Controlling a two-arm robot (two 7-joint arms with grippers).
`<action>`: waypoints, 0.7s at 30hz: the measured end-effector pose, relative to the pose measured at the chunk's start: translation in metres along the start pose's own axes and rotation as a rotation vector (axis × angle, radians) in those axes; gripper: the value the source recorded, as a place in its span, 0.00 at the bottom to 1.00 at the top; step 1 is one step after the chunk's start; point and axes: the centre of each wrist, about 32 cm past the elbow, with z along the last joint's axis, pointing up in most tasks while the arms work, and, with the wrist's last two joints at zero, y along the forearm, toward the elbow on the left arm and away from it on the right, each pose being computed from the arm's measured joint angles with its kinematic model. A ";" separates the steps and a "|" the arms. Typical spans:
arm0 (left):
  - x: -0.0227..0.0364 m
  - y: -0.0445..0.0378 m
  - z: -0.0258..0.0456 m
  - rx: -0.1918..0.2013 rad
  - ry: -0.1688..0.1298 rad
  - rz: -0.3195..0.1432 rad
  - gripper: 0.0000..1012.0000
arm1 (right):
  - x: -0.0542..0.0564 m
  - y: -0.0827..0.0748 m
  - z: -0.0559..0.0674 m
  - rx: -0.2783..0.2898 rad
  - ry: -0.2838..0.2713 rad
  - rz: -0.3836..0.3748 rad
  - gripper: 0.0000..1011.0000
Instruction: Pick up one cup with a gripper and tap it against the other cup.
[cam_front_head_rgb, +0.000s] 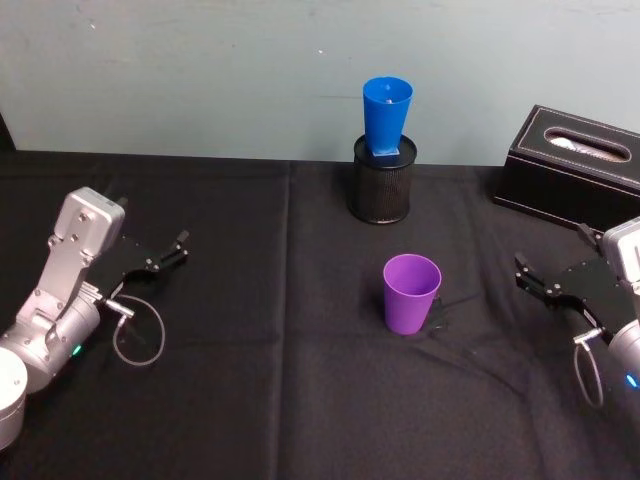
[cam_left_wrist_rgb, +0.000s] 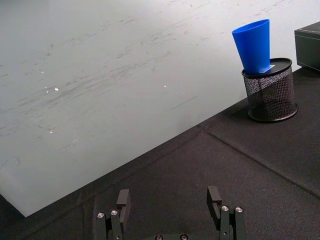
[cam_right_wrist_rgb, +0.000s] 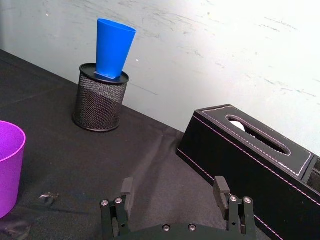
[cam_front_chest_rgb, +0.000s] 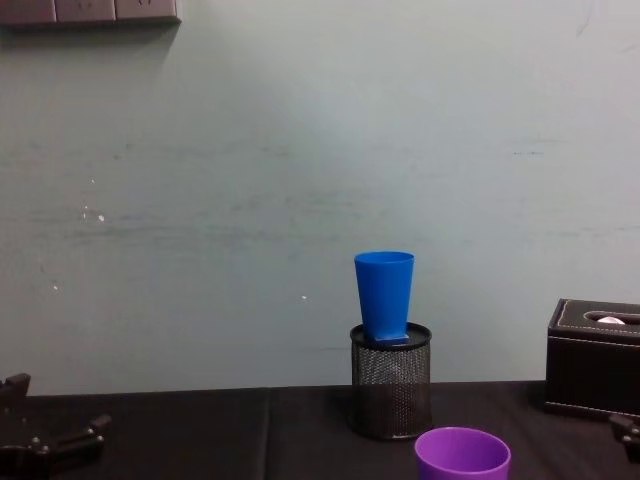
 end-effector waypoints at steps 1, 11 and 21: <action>0.0000 0.0000 0.0000 0.000 0.000 0.000 0.99 | 0.000 0.000 0.000 0.000 0.000 0.000 0.99; 0.0000 0.0000 0.0000 0.000 0.000 0.000 0.99 | 0.000 0.000 0.000 0.000 0.000 0.000 0.99; 0.0000 0.0000 0.0000 0.000 0.000 0.000 0.99 | 0.000 0.000 0.000 0.000 0.000 0.000 0.99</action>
